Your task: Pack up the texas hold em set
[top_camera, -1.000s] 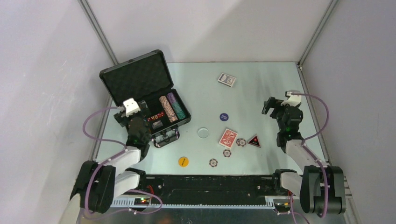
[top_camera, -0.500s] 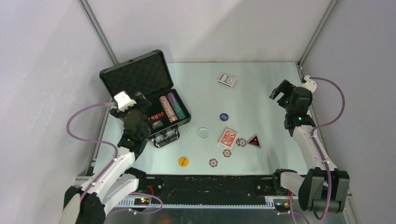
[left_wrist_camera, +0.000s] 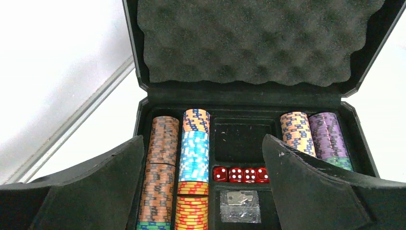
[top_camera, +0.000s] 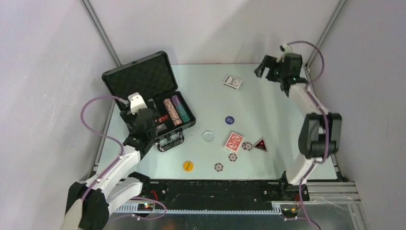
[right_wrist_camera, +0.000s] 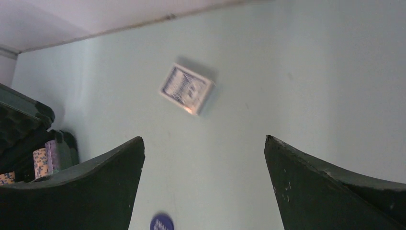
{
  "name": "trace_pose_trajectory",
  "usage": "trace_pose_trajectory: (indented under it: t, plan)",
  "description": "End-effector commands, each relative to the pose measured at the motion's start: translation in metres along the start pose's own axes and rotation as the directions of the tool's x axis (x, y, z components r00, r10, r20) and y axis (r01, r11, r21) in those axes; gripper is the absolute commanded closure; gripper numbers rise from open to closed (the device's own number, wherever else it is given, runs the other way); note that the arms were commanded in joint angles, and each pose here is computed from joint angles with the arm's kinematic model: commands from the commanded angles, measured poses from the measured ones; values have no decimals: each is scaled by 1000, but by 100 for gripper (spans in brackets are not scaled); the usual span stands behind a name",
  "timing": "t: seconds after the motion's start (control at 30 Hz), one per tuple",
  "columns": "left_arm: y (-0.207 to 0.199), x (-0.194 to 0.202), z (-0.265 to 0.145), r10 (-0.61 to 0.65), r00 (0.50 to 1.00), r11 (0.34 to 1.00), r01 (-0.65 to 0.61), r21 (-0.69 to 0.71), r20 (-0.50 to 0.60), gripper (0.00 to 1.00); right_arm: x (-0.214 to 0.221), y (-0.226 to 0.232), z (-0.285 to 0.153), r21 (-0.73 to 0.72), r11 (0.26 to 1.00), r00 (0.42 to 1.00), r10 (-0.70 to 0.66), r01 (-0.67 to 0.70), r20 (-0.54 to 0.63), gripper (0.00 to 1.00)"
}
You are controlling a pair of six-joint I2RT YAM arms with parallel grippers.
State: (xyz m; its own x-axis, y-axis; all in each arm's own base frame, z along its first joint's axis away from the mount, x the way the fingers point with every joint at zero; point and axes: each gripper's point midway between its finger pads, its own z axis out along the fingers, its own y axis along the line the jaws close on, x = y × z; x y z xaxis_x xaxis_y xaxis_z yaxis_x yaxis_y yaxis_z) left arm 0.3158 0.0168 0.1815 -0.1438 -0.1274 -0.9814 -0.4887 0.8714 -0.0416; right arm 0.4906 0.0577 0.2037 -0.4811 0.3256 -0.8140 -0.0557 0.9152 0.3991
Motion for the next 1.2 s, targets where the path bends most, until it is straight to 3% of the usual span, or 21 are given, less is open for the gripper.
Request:
trace_pose_trajectory:
  t: [0.0, 0.2, 0.3, 0.43, 0.6, 0.7, 0.8, 0.87, 1.17]
  plan:
    - [0, -23, 2, 8, 999, 999, -7, -31, 38, 2, -15, 42, 56, -199, 968, 985, -166, 154, -44, 1]
    - [-8, -14, 16, 101, 995, 994, -101, -43, -3, 2, -10, 71, 133, -294, 916, 945, -312, 272, -96, 1]
    - [-11, -12, 20, 113, 994, 993, -113, -30, -12, 2, 16, 69, 167, -307, 862, 883, -454, 403, -116, 1]
    - [-14, -13, 21, 89, 996, 996, -89, -1, -6, 2, 19, 71, 178, -350, 748, 787, -615, 564, -45, 1]
    - [-14, -12, 22, 96, 995, 995, -96, 1, -6, 2, 33, 76, 179, -451, 621, 710, -703, 641, 40, 1]
    - [-14, -12, 22, 97, 995, 995, -97, 1, -6, 2, 40, 75, 184, -476, 584, 674, -738, 658, 26, 0]
    - [-16, -11, 23, 102, 995, 995, -101, 7, -10, 2, 57, 65, 193, -474, 515, 586, -810, 714, 3, 0]
    - [-16, -10, 23, 103, 995, 995, -103, 9, -12, 2, 69, 58, 197, -481, 496, 559, -829, 723, -14, 1]
    - [-18, -8, 25, 112, 994, 994, -112, 14, -18, 2, 85, 48, 200, -519, 502, 555, -829, 692, -62, 1]
